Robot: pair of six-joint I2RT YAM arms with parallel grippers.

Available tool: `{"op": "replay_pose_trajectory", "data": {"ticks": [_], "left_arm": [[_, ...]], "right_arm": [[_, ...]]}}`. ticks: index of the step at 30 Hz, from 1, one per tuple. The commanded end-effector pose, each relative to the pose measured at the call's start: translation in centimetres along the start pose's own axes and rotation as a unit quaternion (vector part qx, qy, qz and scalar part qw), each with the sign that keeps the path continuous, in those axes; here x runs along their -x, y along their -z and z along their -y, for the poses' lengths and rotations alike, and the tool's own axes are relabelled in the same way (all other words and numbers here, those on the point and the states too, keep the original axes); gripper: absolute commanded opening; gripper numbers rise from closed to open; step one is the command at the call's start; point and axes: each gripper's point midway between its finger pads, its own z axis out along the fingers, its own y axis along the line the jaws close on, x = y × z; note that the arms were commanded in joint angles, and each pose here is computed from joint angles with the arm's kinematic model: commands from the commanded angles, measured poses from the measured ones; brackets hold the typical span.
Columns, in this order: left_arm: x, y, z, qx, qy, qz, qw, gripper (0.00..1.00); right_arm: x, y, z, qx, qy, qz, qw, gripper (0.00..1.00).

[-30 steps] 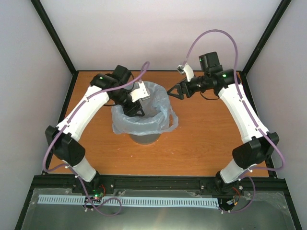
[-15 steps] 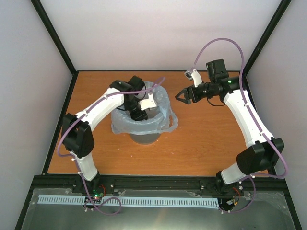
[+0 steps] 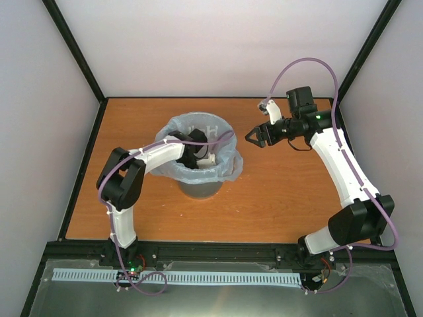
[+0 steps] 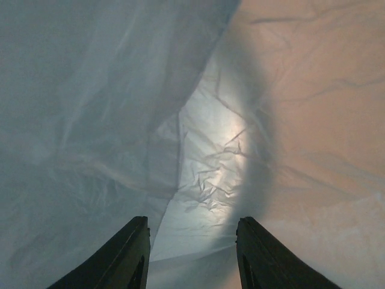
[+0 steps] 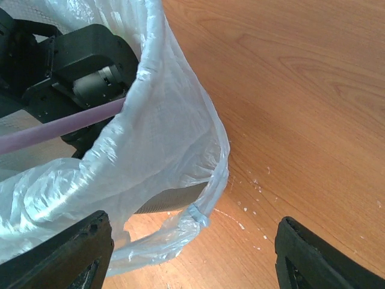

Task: Put the trash bags into the trash bin

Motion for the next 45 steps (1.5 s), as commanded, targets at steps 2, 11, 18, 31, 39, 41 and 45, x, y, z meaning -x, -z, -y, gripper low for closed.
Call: {"op": "replay_pose_trajectory", "data": {"ticks": [2,11,18,31,39,41,45], "left_arm": [[-0.1,-2.2,0.0,-0.005,0.012,-0.009,1.0,0.4],[-1.5,-4.3,0.5,-0.022,0.049,-0.027,0.998,0.4],[-1.0,-4.2,-0.2,-0.012,0.056,-0.026,0.998,0.42],[-0.2,-3.7,-0.5,-0.004,0.066,-0.015,0.998,0.41],[0.3,-3.2,-0.8,0.003,0.064,-0.006,0.998,0.39],[0.5,-3.1,-0.8,0.004,0.063,-0.002,0.998,0.39],[0.5,-3.3,-0.9,0.005,0.063,-0.003,0.998,0.39]], "right_arm": [[-0.4,-0.3,0.6,-0.006,-0.007,-0.004,1.0,0.73],[-4.2,-2.6,0.8,0.019,-0.076,-0.042,0.996,0.71],[-4.5,-5.0,0.2,0.087,-0.163,-0.05,0.981,0.74],[-9.1,-9.4,1.1,0.086,-0.21,-0.125,0.966,0.38],[-10.7,-10.8,1.7,0.057,-0.193,-0.148,0.968,0.03],[-10.5,-10.6,2.7,0.025,-0.18,-0.149,0.972,0.03],[-11.1,-10.3,3.8,-0.012,-0.169,-0.156,0.973,0.03]]}}
